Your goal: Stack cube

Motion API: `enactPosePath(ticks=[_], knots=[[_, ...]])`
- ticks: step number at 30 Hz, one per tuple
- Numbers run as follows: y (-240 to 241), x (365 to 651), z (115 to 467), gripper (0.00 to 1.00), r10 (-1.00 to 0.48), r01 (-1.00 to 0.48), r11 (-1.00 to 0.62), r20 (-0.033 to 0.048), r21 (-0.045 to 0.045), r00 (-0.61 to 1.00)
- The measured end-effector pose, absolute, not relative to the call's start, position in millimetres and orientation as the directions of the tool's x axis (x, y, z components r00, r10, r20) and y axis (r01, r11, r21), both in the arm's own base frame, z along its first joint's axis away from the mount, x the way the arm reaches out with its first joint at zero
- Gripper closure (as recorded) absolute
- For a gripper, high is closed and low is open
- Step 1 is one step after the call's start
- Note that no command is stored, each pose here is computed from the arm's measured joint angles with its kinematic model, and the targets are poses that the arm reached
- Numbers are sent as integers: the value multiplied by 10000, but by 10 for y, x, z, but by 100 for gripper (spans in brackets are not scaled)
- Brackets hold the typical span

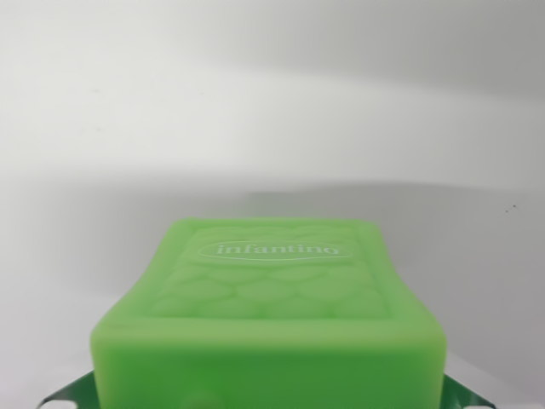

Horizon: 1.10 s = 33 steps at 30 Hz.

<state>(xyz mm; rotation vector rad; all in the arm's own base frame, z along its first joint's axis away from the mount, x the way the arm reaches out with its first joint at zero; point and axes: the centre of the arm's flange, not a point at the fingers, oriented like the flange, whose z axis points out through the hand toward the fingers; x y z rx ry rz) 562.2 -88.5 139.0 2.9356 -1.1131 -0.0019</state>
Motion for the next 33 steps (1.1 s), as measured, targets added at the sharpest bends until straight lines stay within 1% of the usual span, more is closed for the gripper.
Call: enactPosePath(ticks=[14,33], knots=[[-886,5626,1678,100,-6634,-6634,-7482,-2,1,7482],[-889,5630,2170,100,-6637,-6637,-7480,9,-34,7480]])
